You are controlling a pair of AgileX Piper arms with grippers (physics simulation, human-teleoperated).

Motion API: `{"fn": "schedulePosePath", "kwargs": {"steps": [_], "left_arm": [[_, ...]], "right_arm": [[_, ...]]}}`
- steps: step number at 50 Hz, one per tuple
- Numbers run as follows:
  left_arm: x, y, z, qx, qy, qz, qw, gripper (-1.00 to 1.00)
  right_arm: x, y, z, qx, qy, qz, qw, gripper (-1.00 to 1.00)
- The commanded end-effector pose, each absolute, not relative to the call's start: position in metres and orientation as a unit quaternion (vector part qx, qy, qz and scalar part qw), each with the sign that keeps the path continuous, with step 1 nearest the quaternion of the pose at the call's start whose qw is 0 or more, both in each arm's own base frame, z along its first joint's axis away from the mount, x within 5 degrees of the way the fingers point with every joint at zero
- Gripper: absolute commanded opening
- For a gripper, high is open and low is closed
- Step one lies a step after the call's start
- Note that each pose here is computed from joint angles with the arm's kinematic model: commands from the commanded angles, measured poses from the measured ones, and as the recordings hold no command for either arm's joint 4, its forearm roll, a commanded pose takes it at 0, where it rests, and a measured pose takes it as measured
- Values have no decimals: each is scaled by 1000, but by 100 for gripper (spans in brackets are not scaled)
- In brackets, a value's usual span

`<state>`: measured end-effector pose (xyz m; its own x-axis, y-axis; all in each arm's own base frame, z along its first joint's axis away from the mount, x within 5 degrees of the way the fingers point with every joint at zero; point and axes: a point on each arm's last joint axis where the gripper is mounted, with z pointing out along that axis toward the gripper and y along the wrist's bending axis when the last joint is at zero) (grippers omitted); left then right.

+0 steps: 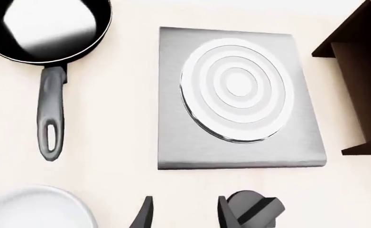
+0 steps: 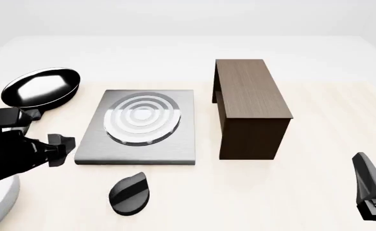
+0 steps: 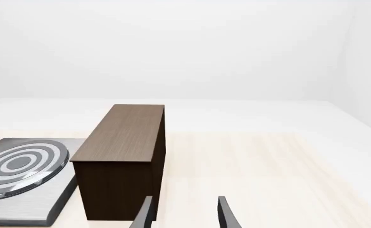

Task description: Turn on the stove.

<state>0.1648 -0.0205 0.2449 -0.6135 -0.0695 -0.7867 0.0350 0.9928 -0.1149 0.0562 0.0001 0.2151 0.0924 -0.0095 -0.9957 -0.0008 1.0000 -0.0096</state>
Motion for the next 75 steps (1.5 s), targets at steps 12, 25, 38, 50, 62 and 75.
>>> {"fn": "schedulePosePath", "kwargs": {"steps": [12,25,38,50,62,75], "left_arm": [[186,10,273,-49,883,-1,467,100],[196,20,273,-64,882,13,467,100],[206,33,265,-83,884,29,459,100],[201,32,297,-88,871,28,483,100],[214,41,288,-103,871,35,479,100],[208,42,307,-103,863,38,494,100]], "right_arm": [[56,0,215,-3,674,-3,739,100],[56,0,215,-3,674,-3,739,100],[56,0,215,-3,674,-3,739,100],[56,0,215,-3,674,-3,739,100],[56,0,215,-3,674,-3,739,100],[56,0,215,-3,674,-3,739,100]]}}
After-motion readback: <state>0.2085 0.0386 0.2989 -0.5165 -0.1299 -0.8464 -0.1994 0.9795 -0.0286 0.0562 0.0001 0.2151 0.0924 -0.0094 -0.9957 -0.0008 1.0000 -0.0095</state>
